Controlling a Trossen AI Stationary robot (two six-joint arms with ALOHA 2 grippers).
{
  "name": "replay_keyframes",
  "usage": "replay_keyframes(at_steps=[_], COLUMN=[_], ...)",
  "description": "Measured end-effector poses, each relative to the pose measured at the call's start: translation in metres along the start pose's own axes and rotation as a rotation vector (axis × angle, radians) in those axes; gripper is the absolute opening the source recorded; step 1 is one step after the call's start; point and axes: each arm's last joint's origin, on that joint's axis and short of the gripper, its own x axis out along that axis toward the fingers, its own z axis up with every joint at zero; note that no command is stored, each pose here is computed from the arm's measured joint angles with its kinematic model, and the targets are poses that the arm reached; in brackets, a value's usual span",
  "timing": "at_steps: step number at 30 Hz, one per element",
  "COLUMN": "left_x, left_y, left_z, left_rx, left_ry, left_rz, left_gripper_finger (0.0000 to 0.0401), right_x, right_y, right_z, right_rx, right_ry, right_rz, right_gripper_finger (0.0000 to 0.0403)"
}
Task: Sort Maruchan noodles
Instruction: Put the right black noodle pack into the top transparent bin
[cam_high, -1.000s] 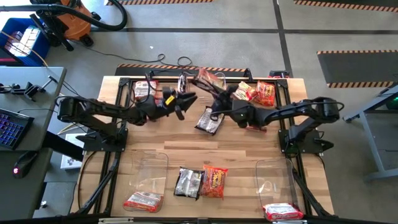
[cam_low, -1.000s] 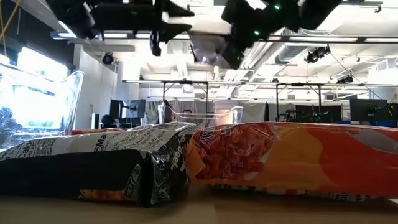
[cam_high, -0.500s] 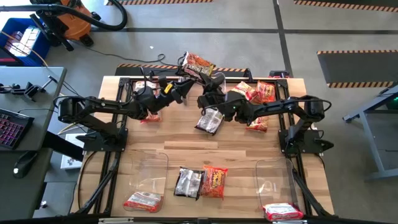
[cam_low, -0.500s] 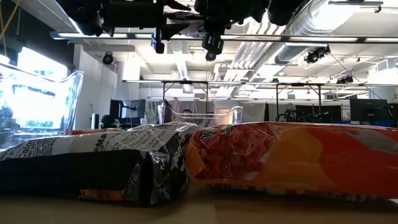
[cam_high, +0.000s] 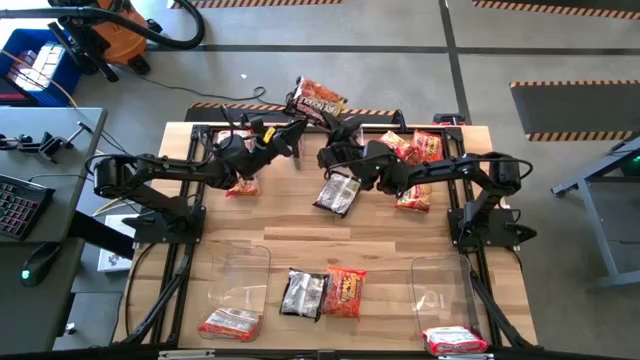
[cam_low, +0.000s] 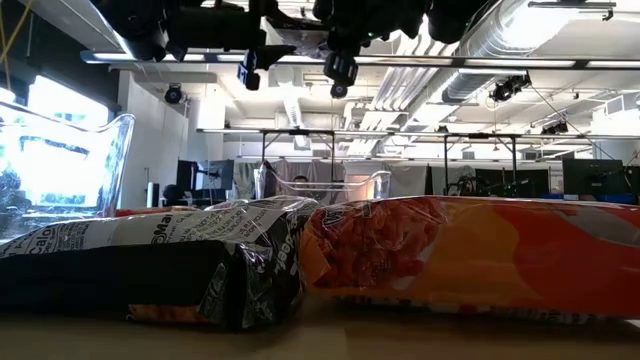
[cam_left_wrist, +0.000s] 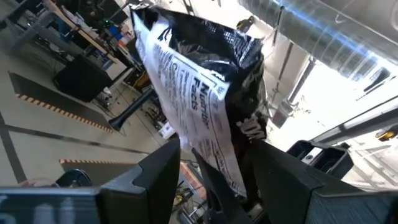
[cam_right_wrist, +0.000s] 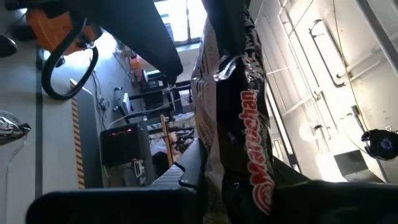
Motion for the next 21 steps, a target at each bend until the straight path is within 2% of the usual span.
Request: replay_keyframes(at_steps=[4,15,21], left_x=[-0.0001,0.0006,0.0020], left_y=[-0.0013,0.0000,0.0070], left_z=[0.0013,0.0016,0.0009], left_rx=[0.000,0.097,0.073], left_ry=[-0.013,0.013,0.050], left_rz=[-0.015,-0.039,-0.001], left_gripper_finger=[0.0189,0.0189,0.0189], right_x=[0.0016,0.0042,0.0042], right_y=[0.0040,0.0059,0.0072], right_z=[-0.0013,-0.0042,-0.0043], right_rx=[0.008,0.035,0.034], right_ry=[-0.018,-0.019,-0.019], right_rz=[0.034,0.050,0.061], right_gripper_finger=[0.0046,0.0046,0.0046])
